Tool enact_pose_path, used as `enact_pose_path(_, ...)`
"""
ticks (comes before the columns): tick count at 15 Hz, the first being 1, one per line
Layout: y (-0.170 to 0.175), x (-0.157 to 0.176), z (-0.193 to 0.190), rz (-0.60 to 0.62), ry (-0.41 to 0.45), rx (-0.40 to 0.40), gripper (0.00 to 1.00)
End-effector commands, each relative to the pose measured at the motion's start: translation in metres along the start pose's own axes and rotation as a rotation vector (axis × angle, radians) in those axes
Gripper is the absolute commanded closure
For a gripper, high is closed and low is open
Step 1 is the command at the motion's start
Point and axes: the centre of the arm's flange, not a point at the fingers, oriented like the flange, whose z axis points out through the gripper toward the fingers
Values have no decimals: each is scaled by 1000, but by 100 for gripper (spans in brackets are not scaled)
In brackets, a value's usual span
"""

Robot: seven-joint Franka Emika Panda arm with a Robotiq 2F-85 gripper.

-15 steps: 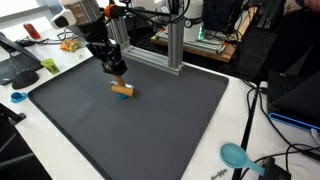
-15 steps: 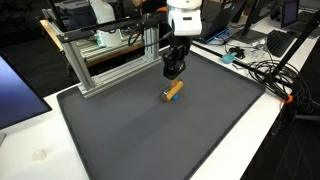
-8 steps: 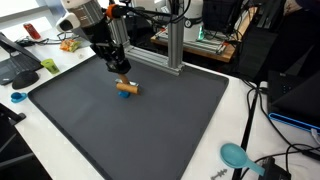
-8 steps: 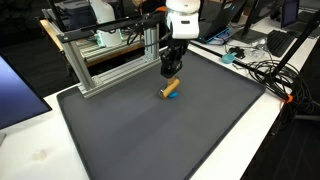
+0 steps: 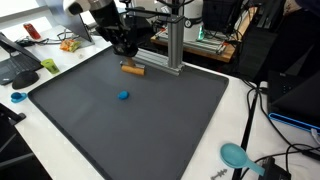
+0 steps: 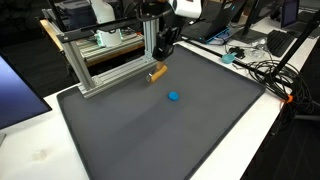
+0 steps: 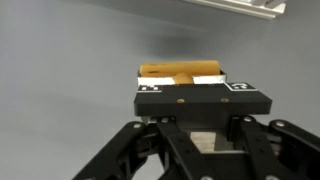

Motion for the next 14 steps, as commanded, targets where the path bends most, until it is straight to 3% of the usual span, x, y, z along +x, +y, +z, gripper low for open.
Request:
enact_pose_path(1,-23,-38,-59,-162,1,-118,78)
enact_pose_path(4,-41,-39,-87,-319,33,-144,78)
enact_pose_path(6,-37,-33,-105,-412,112,-116,78)
enact_pose_path(7,-46,-33,-88,-328,63,-125,53)
enact_pose_path(11,-41,-32,-98,-386,95,-136,53)
enact_pose_path(12,-41,-32,-97,-387,94,-136,78)
enact_pose_path(14,-37,-28,-98,-516,85,-131,78)
